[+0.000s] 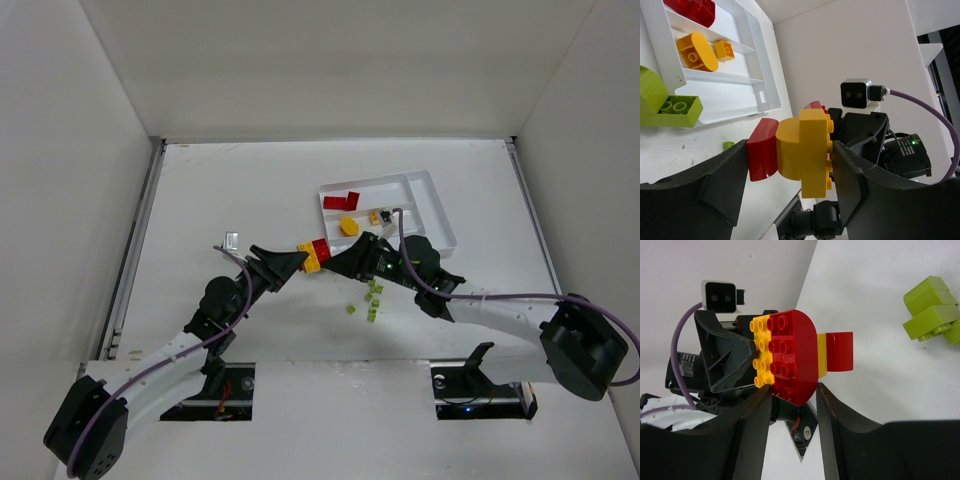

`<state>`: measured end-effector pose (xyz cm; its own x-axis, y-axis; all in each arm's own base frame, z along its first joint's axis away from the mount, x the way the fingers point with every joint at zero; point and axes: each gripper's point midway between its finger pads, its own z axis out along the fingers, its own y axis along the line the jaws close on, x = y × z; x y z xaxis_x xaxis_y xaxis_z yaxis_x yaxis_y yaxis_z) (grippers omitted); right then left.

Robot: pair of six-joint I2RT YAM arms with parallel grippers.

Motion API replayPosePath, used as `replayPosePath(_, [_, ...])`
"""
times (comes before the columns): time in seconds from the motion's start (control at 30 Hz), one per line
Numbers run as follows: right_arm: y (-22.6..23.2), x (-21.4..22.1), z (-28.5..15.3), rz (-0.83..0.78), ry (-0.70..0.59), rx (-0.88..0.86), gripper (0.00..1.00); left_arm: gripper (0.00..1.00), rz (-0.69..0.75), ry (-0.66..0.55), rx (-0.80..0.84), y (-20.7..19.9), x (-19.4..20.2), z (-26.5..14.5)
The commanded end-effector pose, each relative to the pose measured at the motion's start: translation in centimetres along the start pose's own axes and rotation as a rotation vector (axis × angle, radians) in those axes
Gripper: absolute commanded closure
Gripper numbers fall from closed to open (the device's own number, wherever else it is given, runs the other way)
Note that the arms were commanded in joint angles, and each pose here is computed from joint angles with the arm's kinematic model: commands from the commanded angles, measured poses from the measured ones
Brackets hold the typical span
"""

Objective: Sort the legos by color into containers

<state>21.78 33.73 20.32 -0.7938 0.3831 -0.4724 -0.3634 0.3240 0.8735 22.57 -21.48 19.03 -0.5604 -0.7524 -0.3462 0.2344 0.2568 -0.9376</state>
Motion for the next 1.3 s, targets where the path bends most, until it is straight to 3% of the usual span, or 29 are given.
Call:
replayPosePath(0.0, [1.8,-1.3,0.0,-0.015,-0.046,-0.081,0.56,0.69,0.016,-0.015,0.095,-2.2,-0.3,-0.2])
replayPosePath(0.37, [2.7,-1.9,-0.7,-0.02,-0.069,-0.107,0.69,0.7,0.106,-0.019,0.011,0.5,-0.1,-0.2])
replayPosePath(0.7, [3.7,-3.0,-1.6,-0.029,-0.098,-0.126,0.69,0.71,0.151,-0.037,-0.035,1.5,-0.2,0.1])
replayPosePath(0.87, [2.2,-3.1,-1.2,-0.045,-0.1,-0.074,0.49,0.71,0.141,-0.019,0.002,0.0,0.2,0.2])
replayPosePath(1.13, [-0.3,-4.2,-2.1,-0.32,-0.133,0.152,0.45,0.72,0.044,0.072,0.021,-2.5,1.4,0.6])
replayPosePath(1.27, [-0.2,-3.6,-3.5,-0.45,-0.118,0.191,0.28,0.72,-0.023,0.164,-0.029,-2.9,2.2,0.5])
